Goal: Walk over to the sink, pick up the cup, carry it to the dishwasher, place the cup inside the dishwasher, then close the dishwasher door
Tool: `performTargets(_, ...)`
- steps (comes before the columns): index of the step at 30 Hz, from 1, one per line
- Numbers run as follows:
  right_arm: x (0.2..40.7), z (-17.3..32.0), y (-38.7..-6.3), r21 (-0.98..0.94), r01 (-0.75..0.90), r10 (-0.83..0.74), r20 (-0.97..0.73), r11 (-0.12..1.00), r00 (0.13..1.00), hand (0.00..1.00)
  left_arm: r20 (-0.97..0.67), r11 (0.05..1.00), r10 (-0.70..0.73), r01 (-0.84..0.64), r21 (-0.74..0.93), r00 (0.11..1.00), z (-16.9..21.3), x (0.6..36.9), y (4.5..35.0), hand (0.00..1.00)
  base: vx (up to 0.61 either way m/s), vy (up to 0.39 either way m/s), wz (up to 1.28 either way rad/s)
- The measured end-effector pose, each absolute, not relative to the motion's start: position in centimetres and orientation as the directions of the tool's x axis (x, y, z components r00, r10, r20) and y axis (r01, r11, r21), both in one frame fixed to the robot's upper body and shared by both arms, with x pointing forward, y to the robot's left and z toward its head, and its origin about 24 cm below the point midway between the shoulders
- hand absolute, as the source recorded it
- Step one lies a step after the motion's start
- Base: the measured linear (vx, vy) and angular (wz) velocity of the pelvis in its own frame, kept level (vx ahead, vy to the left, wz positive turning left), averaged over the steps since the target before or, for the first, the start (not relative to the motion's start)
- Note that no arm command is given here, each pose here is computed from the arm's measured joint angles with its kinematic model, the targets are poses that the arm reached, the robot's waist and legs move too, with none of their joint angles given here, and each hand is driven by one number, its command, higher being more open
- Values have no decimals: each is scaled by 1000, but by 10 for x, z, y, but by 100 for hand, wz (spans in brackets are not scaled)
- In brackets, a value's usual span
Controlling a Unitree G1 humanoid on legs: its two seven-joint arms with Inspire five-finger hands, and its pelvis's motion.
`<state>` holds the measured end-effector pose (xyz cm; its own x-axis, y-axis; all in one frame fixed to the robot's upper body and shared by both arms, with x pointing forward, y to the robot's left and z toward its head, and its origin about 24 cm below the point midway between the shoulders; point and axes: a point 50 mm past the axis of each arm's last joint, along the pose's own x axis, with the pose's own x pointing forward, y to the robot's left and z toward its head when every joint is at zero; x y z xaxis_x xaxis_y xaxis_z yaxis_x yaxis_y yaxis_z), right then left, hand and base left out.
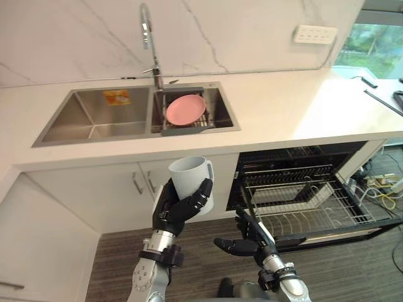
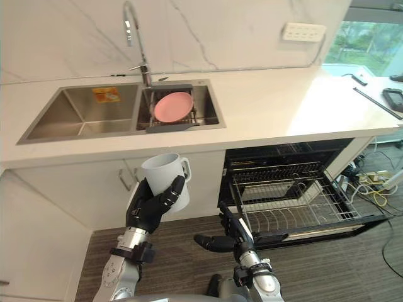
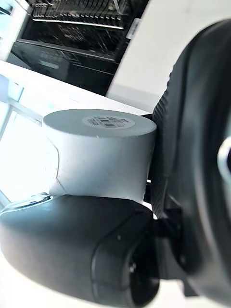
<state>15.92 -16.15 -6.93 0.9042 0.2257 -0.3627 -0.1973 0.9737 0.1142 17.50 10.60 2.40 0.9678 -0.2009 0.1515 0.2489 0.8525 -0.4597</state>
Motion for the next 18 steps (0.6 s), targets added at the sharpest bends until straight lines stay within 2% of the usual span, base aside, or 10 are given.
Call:
performTargets(6, 175, -42, -155, 112, -241, 260, -221, 964, 940, 100, 187, 864, -188, 253, -434, 964, 30, 176, 107, 0, 165, 46, -88)
performTargets(11, 177, -42, -139, 125, -305, 326, -217, 944, 920, 100, 235, 872, -120, 216, -440, 964, 44, 180, 114, 0, 209, 153, -94)
performTargets(18, 178, -37, -128, 159, -311, 338, -188, 937, 922, 100, 277, 868, -89, 211, -450, 957, 57, 188, 112, 0, 171, 144, -27)
